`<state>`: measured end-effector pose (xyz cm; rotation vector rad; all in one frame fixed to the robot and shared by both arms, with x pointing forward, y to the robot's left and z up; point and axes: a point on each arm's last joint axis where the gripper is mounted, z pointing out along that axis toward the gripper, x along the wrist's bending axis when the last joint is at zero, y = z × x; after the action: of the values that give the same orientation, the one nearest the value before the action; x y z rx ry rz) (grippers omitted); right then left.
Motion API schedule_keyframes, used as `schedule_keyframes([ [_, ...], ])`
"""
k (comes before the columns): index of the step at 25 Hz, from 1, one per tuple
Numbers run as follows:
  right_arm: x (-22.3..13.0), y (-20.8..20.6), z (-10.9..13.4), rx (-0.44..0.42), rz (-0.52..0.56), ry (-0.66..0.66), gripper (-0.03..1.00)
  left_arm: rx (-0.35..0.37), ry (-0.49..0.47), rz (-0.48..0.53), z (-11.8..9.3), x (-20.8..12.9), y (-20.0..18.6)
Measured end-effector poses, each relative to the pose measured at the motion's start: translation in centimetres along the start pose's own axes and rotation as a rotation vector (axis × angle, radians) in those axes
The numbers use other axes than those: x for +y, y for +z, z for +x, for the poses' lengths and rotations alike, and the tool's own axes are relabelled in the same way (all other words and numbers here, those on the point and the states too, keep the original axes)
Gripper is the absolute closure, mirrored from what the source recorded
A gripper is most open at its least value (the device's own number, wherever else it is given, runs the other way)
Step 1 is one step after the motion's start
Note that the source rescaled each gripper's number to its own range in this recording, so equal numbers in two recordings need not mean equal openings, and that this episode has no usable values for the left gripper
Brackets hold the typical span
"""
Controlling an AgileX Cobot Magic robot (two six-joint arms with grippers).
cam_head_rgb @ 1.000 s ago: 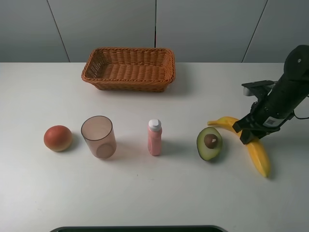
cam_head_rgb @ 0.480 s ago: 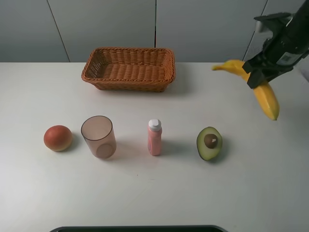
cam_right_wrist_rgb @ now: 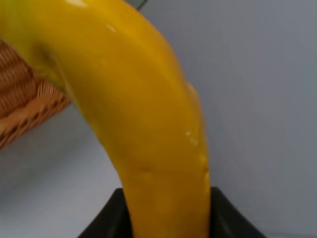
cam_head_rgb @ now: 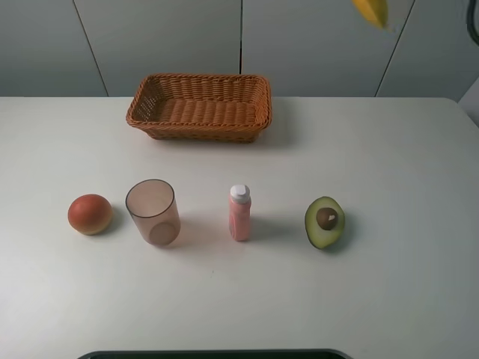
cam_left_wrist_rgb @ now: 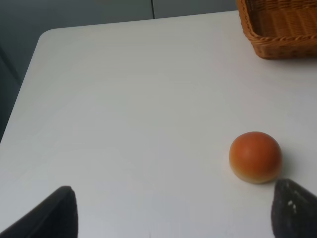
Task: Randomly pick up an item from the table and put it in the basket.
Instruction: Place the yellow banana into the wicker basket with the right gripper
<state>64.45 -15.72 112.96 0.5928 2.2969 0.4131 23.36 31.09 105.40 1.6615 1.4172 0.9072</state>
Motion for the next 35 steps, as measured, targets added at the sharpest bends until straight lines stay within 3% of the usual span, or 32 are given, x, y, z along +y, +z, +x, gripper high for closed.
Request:
schedule_keyframes([
  [4,4.5,3.5,3.2,-0.059,-0.171,-0.126,0.95,0.000,0.000,0.000,0.0,0.0,0.0],
  [8,6.5,8.0,7.1,-0.044,-0.258,-0.190,0.95,0.000,0.000,0.000,0.0,0.0,0.0],
  [14,5.3,14.8,12.6,0.074,-0.186,-0.230,0.95,0.000,0.000,0.000,0.0,0.0,0.0],
  [18,4.1,17.8,15.2,0.160,-0.141,-0.188,0.95,0.000,0.000,0.000,0.0,0.0,0.0],
  [22,3.5,19.0,16.5,0.198,-0.121,-0.167,0.95,0.000,0.000,0.000,0.0,0.0,0.0],
  [32,3.3,19.1,16.6,0.207,-0.107,-0.169,0.95,0.000,0.000,0.000,0.0,0.0,0.0],
  [33,3.3,19.1,16.6,0.207,-0.107,-0.169,0.90,0.000,0.000,0.000,0.0,0.0,0.0],
  [35,3.3,19.1,16.6,0.208,-0.107,-0.167,0.50,0.000,0.002,0.000,0.0,0.0,0.0],
])
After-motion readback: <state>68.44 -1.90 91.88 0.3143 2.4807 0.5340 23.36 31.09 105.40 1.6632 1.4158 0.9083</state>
